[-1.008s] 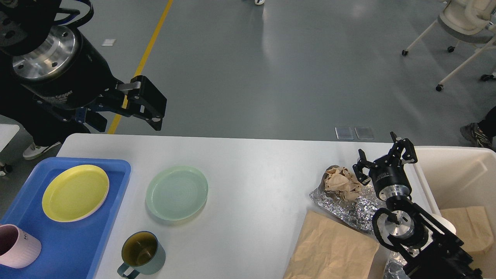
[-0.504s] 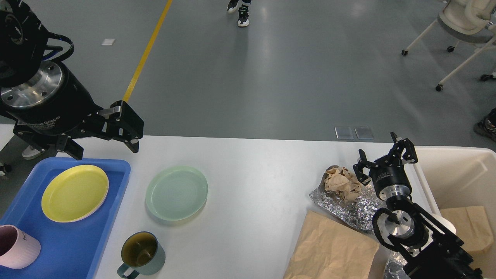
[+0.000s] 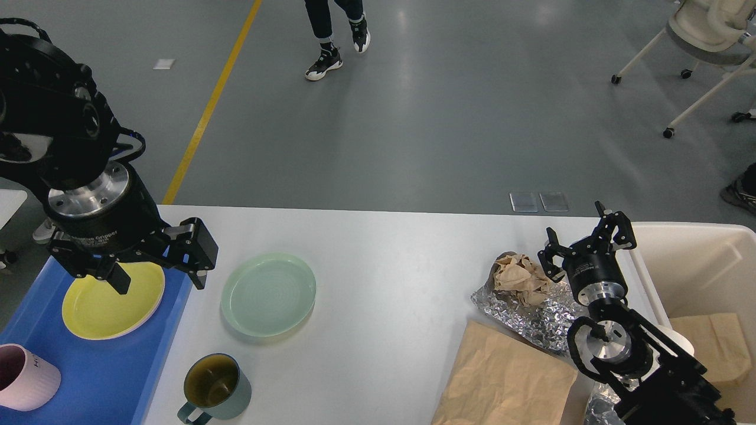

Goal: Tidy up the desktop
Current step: 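Lower the left gripper onto the dark mug beside the tray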

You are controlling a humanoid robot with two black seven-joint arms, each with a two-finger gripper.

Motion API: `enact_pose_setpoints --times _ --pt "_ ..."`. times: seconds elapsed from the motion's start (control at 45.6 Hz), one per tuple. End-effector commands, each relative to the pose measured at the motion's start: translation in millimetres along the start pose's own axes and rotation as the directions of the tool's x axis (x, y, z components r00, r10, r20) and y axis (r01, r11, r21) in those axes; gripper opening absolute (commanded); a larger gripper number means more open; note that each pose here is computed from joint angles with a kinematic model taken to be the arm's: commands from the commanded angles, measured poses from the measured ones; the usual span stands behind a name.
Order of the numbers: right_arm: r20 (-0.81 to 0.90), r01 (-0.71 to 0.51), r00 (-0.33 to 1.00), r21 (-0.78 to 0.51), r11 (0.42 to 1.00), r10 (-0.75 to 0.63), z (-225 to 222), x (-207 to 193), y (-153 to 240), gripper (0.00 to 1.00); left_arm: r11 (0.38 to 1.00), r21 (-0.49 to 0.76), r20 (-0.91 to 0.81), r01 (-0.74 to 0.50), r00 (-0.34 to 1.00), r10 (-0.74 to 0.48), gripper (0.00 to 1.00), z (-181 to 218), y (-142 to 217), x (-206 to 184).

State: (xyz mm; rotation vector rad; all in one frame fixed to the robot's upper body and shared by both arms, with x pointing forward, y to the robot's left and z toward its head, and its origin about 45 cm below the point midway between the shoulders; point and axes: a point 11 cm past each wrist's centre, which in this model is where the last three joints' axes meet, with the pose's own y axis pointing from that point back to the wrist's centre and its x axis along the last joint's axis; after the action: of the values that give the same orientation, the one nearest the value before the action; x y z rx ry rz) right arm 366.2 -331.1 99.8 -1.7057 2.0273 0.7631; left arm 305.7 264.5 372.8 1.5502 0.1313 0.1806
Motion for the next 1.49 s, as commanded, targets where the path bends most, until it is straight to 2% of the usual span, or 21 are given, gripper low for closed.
enact_pose_setpoints --times 0.0,0.131,0.285,0.504,0.636,0.745,0.855,1.183,1.293,1.468 --pt "-0.001 0.001 1.0 0.001 1.0 -0.001 0 0 0 1.0 0.998 0.038 0.016 0.055 0.998 -0.056 0.92 -12 -37 -5" --pt "0.001 -0.001 1.0 0.0 1.0 0.001 0 0 0 1.0 0.994 0.071 0.044 0.081 0.995 -0.084 0.92 -27 -100 -15" --pt "0.0 0.001 1.0 0.0 1.0 -0.001 0 0 0 1.0 0.994 0.096 0.055 0.047 0.997 -0.053 0.92 -49 -161 -23" --pt "-0.001 0.001 1.0 0.001 1.0 -0.001 0 0 0 1.0 0.992 0.103 0.064 0.072 0.995 -0.079 0.92 -56 -210 -38" --pt "0.001 0.0 1.0 0.0 1.0 0.0 0 0 0 1.0 0.996 0.062 0.06 0.069 0.996 -0.073 0.92 -47 -219 -36" --pt "-0.001 0.0 1.0 0.0 1.0 0.0 0 0 0 1.0 0.996 0.07 0.064 0.062 0.996 -0.067 0.92 -48 -221 -33" --pt "-0.001 0.0 1.0 0.0 1.0 0.0 0 0 0 1.0 0.994 0.088 0.069 0.071 0.995 -0.077 0.92 -52 -237 -38" --pt "0.0 0.001 1.0 0.0 1.0 -0.001 0 0 0 1.0 0.996 0.085 0.051 0.015 0.998 -0.019 0.9 -62 -242 -34" --pt "0.0 0.001 1.0 0.0 1.0 -0.001 0 0 0 1.0 0.996 0.083 0.053 -0.015 0.999 0.011 0.82 -64 -248 -35" --pt "0.0 0.001 1.0 0.0 1.0 -0.001 0 0 0 1.0 0.997 0.074 0.052 -0.022 0.999 0.018 0.58 -65 -260 -34"
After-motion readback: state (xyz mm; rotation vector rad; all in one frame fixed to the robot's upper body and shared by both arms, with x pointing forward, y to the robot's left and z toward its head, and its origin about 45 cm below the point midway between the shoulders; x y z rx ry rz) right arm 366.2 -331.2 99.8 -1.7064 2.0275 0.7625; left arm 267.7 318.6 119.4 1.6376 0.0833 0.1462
